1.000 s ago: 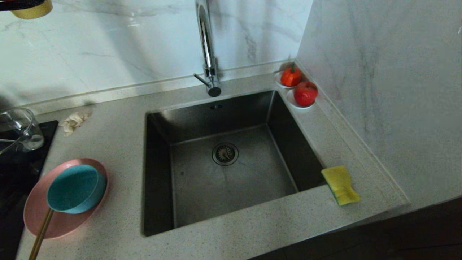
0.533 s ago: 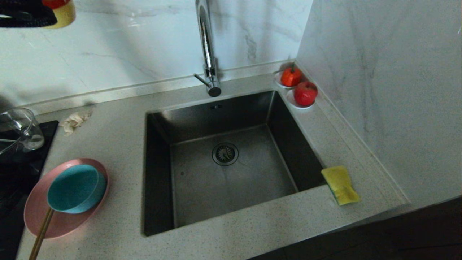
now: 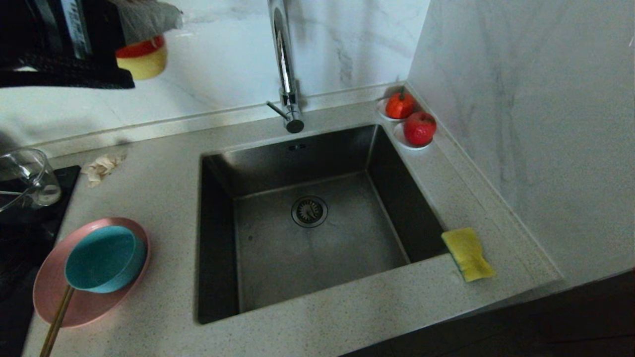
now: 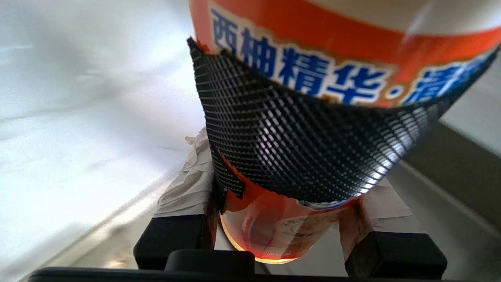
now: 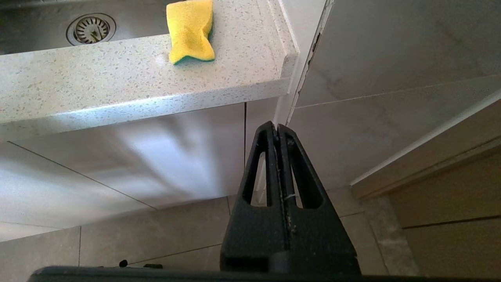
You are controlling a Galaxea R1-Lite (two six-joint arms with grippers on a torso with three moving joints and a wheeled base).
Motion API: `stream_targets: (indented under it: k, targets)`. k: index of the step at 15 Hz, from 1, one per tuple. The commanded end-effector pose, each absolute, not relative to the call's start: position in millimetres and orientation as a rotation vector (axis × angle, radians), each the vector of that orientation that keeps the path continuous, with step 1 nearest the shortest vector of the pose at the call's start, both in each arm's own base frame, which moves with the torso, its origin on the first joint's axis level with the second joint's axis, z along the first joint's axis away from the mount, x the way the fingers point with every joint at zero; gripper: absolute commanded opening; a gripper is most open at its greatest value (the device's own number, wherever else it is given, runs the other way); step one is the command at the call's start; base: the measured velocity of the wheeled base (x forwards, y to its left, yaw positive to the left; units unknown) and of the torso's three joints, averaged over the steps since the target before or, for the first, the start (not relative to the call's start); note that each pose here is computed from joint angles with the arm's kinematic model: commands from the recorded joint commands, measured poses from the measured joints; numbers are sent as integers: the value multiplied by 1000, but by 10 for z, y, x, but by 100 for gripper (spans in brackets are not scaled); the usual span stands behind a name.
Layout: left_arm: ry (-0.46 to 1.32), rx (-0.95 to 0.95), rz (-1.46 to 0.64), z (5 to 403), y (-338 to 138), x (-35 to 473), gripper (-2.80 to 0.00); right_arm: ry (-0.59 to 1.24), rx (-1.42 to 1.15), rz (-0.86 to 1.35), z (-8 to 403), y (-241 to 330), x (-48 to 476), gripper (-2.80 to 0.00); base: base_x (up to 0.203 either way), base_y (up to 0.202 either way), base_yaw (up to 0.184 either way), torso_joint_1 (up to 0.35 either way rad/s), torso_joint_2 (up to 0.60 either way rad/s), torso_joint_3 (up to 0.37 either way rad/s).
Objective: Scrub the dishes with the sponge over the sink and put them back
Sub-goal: Squeeze it onto the sponge
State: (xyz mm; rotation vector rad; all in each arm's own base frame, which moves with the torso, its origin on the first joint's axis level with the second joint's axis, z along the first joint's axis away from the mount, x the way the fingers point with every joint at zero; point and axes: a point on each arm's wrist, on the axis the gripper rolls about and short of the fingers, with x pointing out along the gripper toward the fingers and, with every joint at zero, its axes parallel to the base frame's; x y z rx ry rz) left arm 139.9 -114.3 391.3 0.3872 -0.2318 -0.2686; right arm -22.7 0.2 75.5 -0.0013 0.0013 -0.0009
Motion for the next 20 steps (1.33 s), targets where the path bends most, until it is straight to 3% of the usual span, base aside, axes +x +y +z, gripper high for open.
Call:
stream_targets:
  k: [1, 20]
  targets:
    - [-178, 428, -328, 3765, -1348, 1447, -280, 2, -2, 0, 755, 2, -227, -280, 0, 0, 0, 0, 0, 0]
    - [-70, 593, -522, 3289, -2248, 1691, -280, 2, -2, 0, 755, 2, -227, -280, 0, 0, 0, 0, 0, 0]
